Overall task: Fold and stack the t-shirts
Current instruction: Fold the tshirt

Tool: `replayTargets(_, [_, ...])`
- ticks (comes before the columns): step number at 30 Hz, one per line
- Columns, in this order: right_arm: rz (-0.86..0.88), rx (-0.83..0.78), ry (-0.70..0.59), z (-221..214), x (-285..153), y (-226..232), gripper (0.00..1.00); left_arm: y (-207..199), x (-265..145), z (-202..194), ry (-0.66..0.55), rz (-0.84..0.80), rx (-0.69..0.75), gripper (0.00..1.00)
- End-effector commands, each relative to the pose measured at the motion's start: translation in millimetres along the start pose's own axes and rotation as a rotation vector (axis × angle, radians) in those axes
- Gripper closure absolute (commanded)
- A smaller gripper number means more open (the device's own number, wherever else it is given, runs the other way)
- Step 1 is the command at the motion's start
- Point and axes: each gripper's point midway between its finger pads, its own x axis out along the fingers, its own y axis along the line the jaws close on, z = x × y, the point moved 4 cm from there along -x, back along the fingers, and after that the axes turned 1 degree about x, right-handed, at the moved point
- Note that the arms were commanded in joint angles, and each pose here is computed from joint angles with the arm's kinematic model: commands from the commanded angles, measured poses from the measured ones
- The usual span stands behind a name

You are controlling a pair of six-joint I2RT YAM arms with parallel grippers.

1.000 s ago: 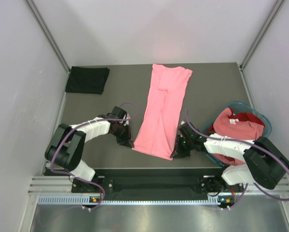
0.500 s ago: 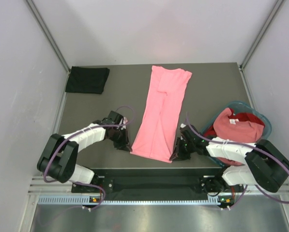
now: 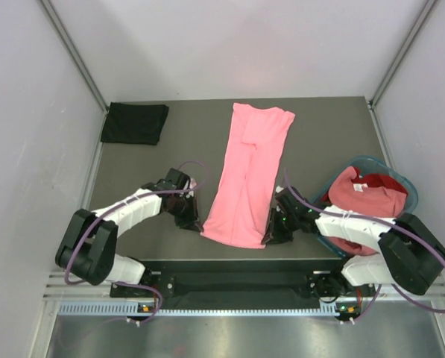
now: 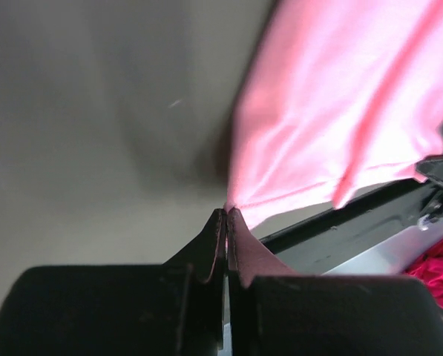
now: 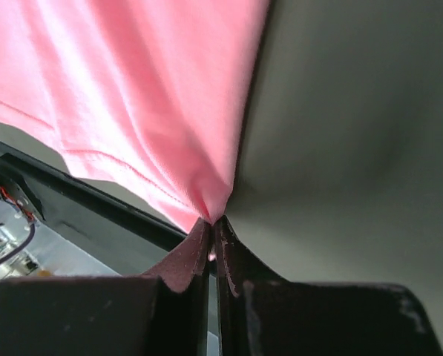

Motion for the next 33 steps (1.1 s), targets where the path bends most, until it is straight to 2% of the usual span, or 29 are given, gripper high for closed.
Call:
replayTargets(1, [-0.023,-0.051,-0.149,36,-24,19,1.0,-35,-32,36,-0.146,-0.067,0.087,1.0])
replayTargets(7, [-0.032,-0.047,-0.262,100,-59,29,1.0,-71,-45,90,-0.221,-0.07,0.154,1.0])
replayTargets(12, [-0.045,-0.063,-0.274,141,-71,28,1.0,-91,-35,135,-0.232,-0.067,0.18,1.0])
replayTargets(18, [-0.058,-0.06,-0.296,197,-79,22,1.0,-122,-32,198,-0.306,-0.089,0.207,1.0])
replayTargets(25, [-0.074,-0.034,-0.297,257,-78,9,1.0,-133,-19,249,-0.346,-0.112,0.189,1.0])
replayTargets(33, [-0.052,-0.014,-0.27,299,-70,-2,1.0,-136,-3,288,-0.355,-0.163,0.145,1.0])
